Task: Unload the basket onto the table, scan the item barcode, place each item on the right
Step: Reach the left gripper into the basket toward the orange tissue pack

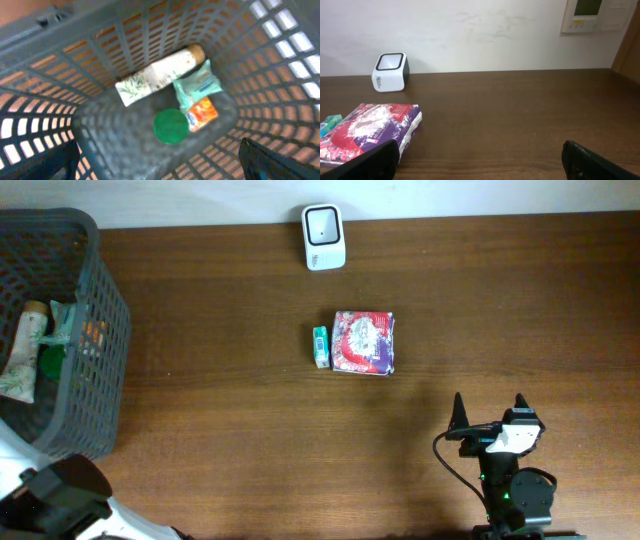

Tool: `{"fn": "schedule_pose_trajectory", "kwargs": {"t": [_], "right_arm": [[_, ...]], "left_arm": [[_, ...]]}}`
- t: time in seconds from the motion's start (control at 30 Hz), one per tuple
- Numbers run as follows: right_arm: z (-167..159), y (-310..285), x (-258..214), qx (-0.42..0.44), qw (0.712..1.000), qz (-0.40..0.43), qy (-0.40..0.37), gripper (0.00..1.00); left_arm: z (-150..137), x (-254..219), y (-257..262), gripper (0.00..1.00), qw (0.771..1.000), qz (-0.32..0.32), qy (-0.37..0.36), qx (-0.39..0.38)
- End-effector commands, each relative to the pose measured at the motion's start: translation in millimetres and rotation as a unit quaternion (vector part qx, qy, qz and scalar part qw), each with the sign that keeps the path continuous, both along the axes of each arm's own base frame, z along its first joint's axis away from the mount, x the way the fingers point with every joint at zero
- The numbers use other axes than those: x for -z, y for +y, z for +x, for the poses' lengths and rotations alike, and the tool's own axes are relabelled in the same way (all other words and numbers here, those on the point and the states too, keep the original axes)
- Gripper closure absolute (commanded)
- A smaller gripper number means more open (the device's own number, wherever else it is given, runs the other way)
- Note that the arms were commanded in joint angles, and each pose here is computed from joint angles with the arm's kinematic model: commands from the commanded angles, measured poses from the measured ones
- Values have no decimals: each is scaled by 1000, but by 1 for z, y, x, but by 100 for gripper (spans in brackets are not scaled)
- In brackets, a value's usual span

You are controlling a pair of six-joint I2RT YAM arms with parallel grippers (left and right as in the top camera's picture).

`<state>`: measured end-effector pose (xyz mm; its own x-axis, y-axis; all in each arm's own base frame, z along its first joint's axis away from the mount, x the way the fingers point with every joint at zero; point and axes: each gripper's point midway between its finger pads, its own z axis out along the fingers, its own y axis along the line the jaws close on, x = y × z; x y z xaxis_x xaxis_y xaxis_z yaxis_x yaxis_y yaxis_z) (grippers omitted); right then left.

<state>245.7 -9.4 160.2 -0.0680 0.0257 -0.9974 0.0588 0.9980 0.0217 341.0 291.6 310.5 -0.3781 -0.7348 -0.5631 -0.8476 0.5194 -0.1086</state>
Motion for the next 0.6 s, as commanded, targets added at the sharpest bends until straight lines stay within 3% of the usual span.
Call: {"fn": "schedule_pose_trajectory", "kwargs": {"t": [0.0, 0.17, 0.33, 0.43, 0.57], "right_arm": [[0, -2, 4, 4, 1000, 3, 3, 2], [0, -2, 4, 4, 1000, 3, 3, 1], [0, -2, 4, 4, 1000, 3, 3, 1], [0, -2, 4, 4, 1000, 3, 3, 2], [0, -2, 4, 4, 1000, 3, 3, 2]], "left_arm": [[-6, 29, 23, 0, 998, 24, 34, -47], [5, 78, 24, 12, 998, 10, 56, -28], [39, 79, 2, 8, 999, -3, 19, 43], [57, 71, -3, 0, 995, 32, 15, 92], [66, 60, 13, 0, 993, 83, 7, 84]]}}
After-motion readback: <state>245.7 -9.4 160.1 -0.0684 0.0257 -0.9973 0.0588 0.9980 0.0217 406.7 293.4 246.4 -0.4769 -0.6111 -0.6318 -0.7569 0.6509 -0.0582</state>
